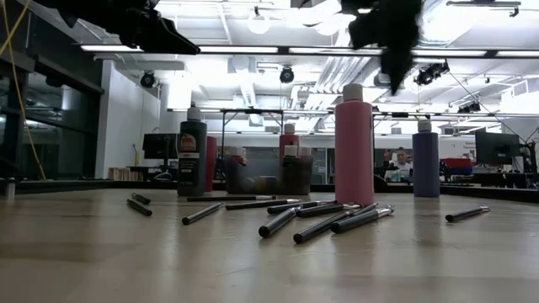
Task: Pick & Place Paint Supplies
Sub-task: Put the small dark blue paint bottle into the black bin
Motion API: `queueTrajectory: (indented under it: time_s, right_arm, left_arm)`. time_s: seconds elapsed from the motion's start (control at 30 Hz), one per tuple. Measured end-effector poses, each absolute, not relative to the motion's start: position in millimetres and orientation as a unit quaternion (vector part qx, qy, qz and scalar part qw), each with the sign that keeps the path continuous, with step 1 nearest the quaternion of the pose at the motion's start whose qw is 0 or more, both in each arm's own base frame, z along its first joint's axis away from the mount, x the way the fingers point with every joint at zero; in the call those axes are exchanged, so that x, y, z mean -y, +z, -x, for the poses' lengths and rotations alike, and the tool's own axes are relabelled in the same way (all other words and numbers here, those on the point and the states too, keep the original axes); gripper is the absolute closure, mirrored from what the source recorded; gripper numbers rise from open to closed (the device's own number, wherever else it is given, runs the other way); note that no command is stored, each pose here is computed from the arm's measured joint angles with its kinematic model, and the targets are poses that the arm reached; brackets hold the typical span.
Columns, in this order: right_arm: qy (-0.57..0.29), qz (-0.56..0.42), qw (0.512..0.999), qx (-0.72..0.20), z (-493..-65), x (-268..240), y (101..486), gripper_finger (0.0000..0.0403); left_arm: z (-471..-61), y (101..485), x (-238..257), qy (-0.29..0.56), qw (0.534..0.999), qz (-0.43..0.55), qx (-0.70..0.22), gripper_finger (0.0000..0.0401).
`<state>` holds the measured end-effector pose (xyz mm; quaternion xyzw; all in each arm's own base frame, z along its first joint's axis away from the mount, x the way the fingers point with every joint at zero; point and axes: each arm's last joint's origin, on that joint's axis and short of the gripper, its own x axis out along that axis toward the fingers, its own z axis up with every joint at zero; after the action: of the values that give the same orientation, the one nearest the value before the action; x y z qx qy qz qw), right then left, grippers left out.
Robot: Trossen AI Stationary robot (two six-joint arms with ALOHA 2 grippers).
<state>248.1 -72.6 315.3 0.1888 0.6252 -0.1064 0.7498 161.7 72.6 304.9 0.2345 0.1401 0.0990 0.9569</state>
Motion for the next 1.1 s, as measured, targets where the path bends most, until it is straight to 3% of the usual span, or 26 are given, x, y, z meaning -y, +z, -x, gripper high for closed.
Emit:
queueTrajectory:
  time_s: [0.33,0.67,1.1]
  right_arm:
    - [-0.213,-0.373,0.665,-0.611,-195.9,7.9,301.4,0.0137]
    - [-0.265,-0.484,0.607,-0.571,-206.7,-52.9,278.2,0.0137]
    - [-0.260,-0.476,0.590,-0.597,-211.7,-120.2,253.6,0.0137]
  left_arm:
    - [-161.7,304.9,-72.6,0.099,0.957,-0.234,-0.140,0.0249]
    - [-161.7,304.9,-72.6,0.099,0.957,-0.234,-0.140,0.0249]
    - [-161.7,304.9,-72.5,0.099,0.957,-0.234,-0.140,0.0249]
